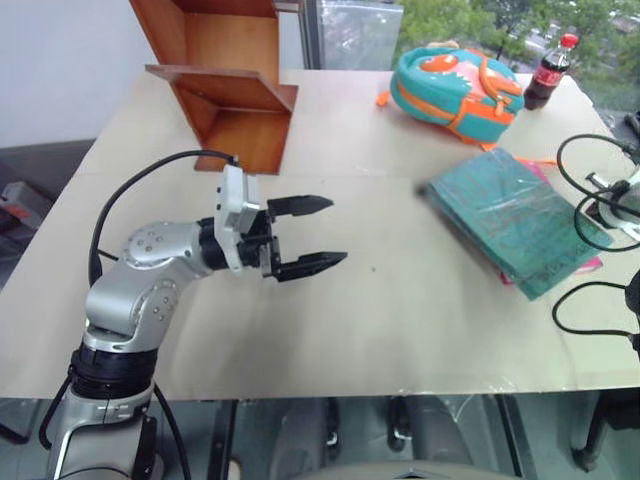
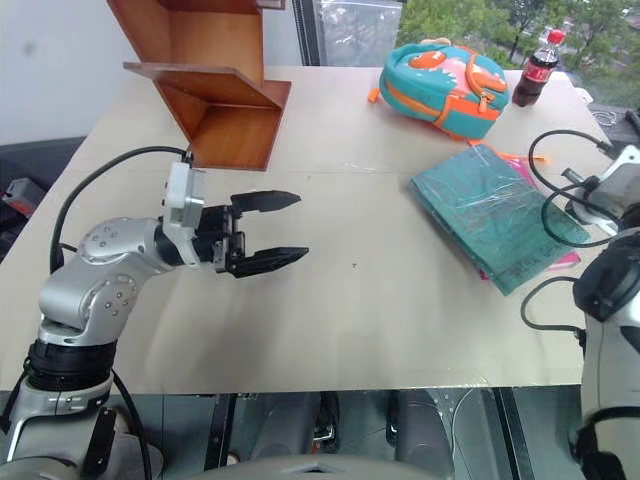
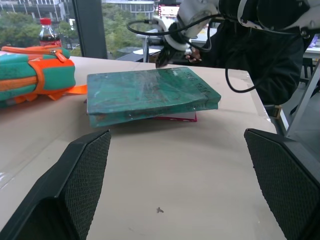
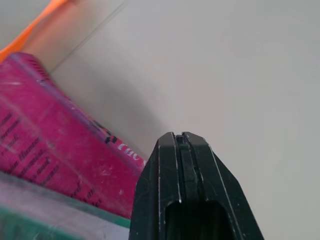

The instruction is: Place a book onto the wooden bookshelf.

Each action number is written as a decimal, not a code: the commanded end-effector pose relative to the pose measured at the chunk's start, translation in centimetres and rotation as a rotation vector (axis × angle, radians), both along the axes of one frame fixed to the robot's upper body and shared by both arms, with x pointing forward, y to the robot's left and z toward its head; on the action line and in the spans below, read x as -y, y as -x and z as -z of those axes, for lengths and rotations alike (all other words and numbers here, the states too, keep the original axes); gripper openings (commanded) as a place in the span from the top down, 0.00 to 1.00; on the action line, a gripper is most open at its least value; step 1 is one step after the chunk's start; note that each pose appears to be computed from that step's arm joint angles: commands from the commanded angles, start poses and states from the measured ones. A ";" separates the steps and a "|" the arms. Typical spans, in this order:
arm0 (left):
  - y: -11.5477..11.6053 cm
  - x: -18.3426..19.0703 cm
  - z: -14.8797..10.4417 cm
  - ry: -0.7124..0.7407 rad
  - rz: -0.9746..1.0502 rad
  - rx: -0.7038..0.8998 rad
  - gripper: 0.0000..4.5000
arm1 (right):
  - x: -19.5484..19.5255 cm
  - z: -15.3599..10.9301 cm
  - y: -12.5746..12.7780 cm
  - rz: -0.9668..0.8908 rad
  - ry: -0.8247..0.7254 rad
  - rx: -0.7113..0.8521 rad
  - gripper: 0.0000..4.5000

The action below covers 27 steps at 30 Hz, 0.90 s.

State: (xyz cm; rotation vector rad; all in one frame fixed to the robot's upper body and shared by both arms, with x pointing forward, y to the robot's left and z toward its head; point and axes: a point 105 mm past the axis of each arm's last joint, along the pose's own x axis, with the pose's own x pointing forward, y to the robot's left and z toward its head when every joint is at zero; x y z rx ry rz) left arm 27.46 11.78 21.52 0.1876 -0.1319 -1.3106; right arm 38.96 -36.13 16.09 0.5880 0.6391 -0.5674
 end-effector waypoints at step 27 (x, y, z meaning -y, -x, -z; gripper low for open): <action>0.8 0.0 -0.6 0.038 -0.025 0.028 0.00 | -10.2 1.5 -2.9 -0.195 -0.327 -0.008 0.98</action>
